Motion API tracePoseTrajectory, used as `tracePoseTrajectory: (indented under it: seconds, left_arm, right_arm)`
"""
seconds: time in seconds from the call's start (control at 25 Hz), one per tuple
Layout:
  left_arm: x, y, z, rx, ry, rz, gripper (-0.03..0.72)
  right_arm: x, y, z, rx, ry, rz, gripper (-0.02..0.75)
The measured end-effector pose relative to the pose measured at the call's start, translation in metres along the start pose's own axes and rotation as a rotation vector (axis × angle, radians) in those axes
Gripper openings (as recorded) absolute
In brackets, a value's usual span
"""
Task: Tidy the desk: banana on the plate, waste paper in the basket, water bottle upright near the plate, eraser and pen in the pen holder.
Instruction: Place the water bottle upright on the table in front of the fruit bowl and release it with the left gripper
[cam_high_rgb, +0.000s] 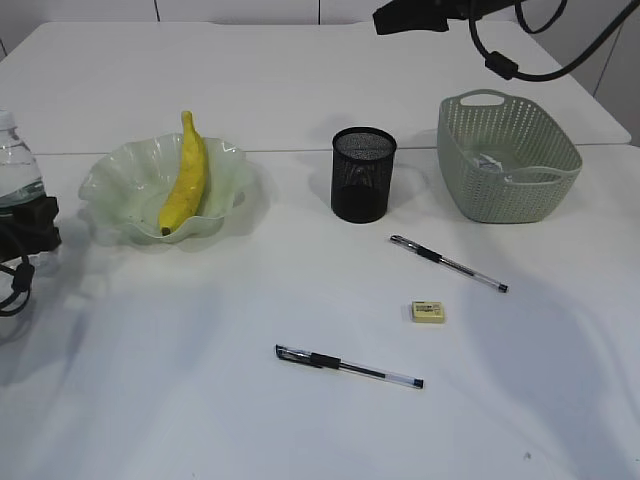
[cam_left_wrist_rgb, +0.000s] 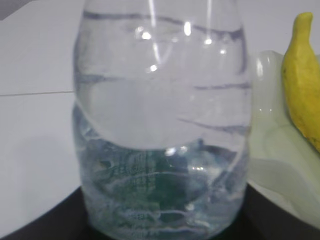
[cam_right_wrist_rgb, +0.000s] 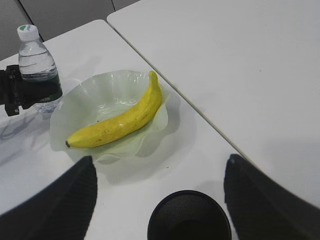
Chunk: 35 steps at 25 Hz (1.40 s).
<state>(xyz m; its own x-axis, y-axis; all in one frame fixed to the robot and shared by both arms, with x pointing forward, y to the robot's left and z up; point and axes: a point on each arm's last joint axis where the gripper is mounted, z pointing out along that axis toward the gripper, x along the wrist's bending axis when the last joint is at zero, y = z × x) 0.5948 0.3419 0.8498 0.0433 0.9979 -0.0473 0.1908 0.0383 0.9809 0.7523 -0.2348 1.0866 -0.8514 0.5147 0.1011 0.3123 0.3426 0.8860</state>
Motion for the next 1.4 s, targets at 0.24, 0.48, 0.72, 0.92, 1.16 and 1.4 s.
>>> tracePoseTrajectory:
  seconds: [0.24,0.48,0.72,0.92,1.16,1.4]
  left_arm:
    - [0.007,0.000,0.000,-0.005,0.077,-0.033,0.378]
    - [0.008,0.000,0.000,-0.006,0.084,-0.037,0.378]
    - [0.008,0.000,0.000,-0.007,0.092,-0.040,0.378]
    - [0.010,0.000,0.000,-0.009,0.105,-0.043,0.378]
    - [0.011,0.003,0.006,-0.011,0.109,-0.042,0.378]
    - [0.012,0.003,0.007,-0.010,0.112,-0.042,0.378]
  right_arm:
    - [0.000,0.000,0.000,0.000,0.000,0.000,0.586]
    - [0.000,0.000,0.000,0.000,0.000,0.000,0.587]
    - [0.000,0.000,0.000,0.000,0.000,0.000,0.586]
    - [0.000,0.000,0.000,0.000,0.000,0.000,0.586]
    - [0.000,0.000,0.000,0.002,0.003,0.000,0.586]
    - [0.000,0.000,0.000,0.002,0.003,0.000,0.586]
